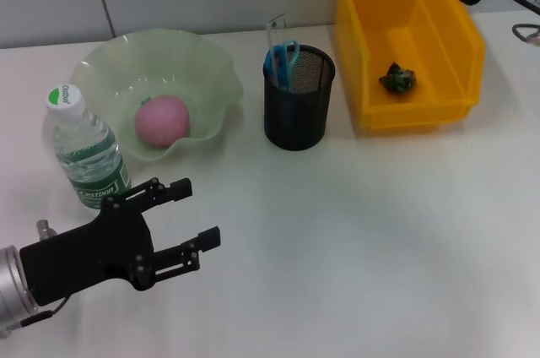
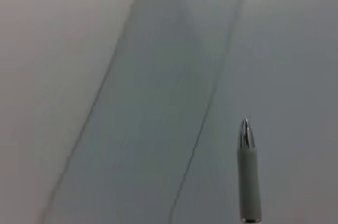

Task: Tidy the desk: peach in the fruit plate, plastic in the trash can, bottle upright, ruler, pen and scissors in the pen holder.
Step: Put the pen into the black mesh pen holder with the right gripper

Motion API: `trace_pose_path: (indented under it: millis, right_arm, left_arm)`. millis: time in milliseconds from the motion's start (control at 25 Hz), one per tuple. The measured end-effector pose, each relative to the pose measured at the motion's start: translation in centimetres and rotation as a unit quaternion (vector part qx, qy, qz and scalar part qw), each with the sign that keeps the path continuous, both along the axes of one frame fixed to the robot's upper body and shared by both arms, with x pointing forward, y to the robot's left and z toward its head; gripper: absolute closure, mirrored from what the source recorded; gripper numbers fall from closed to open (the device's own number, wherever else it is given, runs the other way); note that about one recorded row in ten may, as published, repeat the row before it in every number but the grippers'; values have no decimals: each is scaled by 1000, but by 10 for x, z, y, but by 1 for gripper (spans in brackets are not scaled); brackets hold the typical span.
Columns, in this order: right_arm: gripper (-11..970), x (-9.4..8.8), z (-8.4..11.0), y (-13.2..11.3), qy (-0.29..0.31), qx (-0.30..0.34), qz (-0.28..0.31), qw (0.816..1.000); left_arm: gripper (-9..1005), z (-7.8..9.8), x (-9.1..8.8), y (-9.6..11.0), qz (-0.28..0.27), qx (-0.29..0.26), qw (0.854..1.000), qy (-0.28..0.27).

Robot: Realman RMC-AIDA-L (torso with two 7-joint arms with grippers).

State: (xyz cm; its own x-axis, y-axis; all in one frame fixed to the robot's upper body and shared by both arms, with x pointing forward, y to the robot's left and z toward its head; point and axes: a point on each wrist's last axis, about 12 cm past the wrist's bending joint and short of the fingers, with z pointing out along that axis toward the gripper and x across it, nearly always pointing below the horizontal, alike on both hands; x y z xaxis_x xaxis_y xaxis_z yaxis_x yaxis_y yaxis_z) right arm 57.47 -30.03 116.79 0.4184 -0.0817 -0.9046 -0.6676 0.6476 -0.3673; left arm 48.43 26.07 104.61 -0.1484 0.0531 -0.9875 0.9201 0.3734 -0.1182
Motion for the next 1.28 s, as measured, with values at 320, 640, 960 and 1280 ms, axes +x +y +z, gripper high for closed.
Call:
trace_pose_path:
  millis: [320, 640, 960, 1280]
  right_arm:
    - [840, 15, 1, 8, -191, -156, -78, 966]
    - [839, 29, -12, 22, -352, -321, -145, 867]
    - [838, 28, -30, 37, -470, -427, -189, 749]
    - [836, 22, -44, 35, -529, -502, -197, 655]
  left_arm:
    - [211, 1, 7, -6, -3, 11, 1000, -25]
    - [211, -1, 15, -8, 12, 22, 999, -24]
    - [211, 3, 19, -6, 20, 18, 999, -34]
    - [211, 2, 19, -3, 27, 22, 999, -38]
